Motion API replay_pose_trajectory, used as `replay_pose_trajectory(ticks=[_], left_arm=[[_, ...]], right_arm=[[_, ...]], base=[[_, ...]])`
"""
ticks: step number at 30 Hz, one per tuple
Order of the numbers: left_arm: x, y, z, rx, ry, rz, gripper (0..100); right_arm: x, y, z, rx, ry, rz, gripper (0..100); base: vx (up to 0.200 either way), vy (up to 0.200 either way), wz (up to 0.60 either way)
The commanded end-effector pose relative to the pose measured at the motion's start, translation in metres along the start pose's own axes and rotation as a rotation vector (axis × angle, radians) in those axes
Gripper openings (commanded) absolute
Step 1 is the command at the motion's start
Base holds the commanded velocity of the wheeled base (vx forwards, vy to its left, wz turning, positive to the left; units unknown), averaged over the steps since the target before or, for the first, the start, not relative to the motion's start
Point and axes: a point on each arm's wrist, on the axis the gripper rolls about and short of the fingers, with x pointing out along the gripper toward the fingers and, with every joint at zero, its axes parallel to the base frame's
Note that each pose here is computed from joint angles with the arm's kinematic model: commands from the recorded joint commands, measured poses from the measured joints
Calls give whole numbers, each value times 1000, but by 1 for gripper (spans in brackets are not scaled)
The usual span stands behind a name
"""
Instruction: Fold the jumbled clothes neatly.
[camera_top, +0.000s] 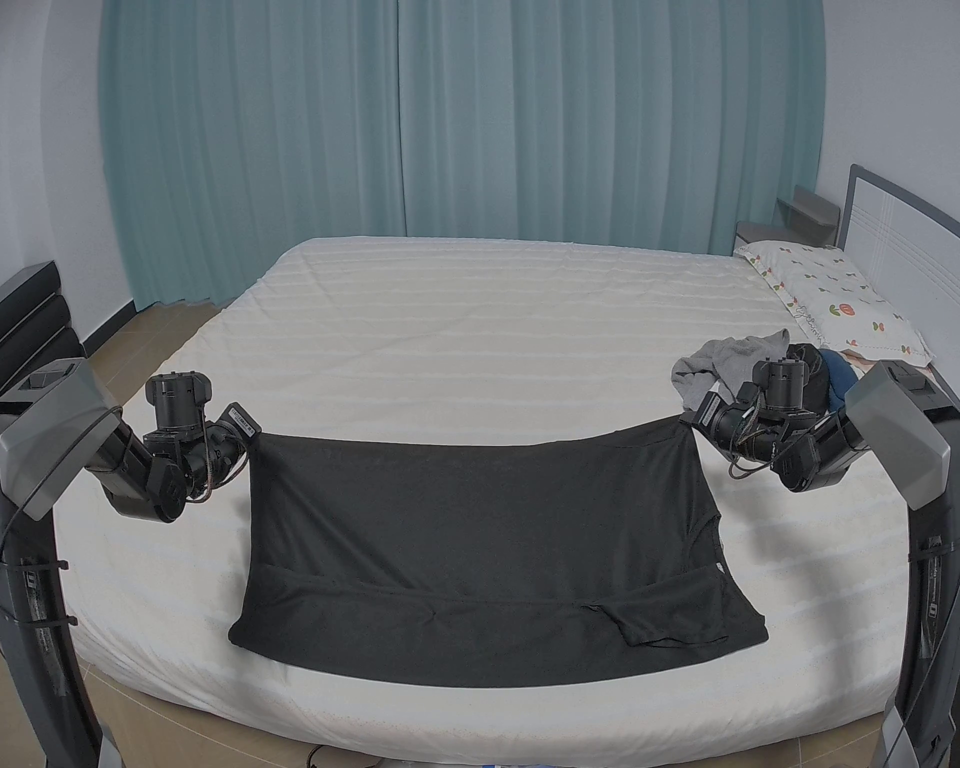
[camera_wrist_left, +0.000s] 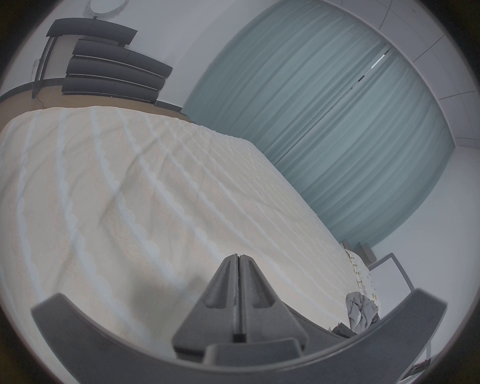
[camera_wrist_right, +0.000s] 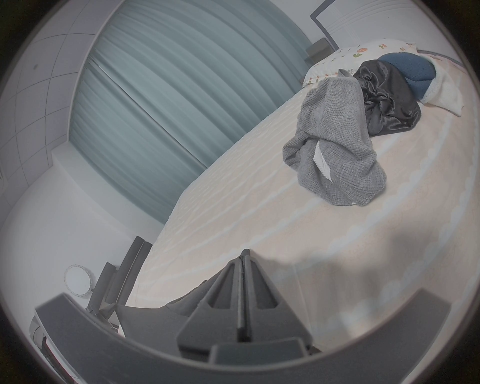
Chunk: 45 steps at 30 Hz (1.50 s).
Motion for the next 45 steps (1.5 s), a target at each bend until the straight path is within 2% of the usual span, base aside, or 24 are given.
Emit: replay_pose_trajectory(ticks=[1, 7, 16, 22, 27, 35, 45], left_arm=[[2, 1, -2, 2, 7, 5, 0], [3, -1, -1, 1, 2, -3, 0], [3, 2, -2, 0, 6, 6, 0], [1, 8, -10, 25, 38, 32, 0], [-6, 16, -19, 82, 70, 59, 0], [-17, 23, -23, 88, 87, 77, 0], [-43, 35, -36, 151, 125, 92, 0]], right_arm=[[1, 1, -3, -1, 7, 0, 0], [-1, 4, 2, -7, -21, 16, 0], [-3, 1, 0, -4, -10, 6, 0], [-16, 0, -5, 5, 19, -11, 0], [-32, -2, -11, 22, 55, -21, 0], [-52, -9, -26, 36, 93, -25, 0], [-86, -23, -46, 61, 156, -33, 0]], base=[[0, 0, 0], [0, 0, 0], [0, 0, 0], [0, 0, 0], [0, 0, 0], [0, 0, 0], [0, 0, 0]])
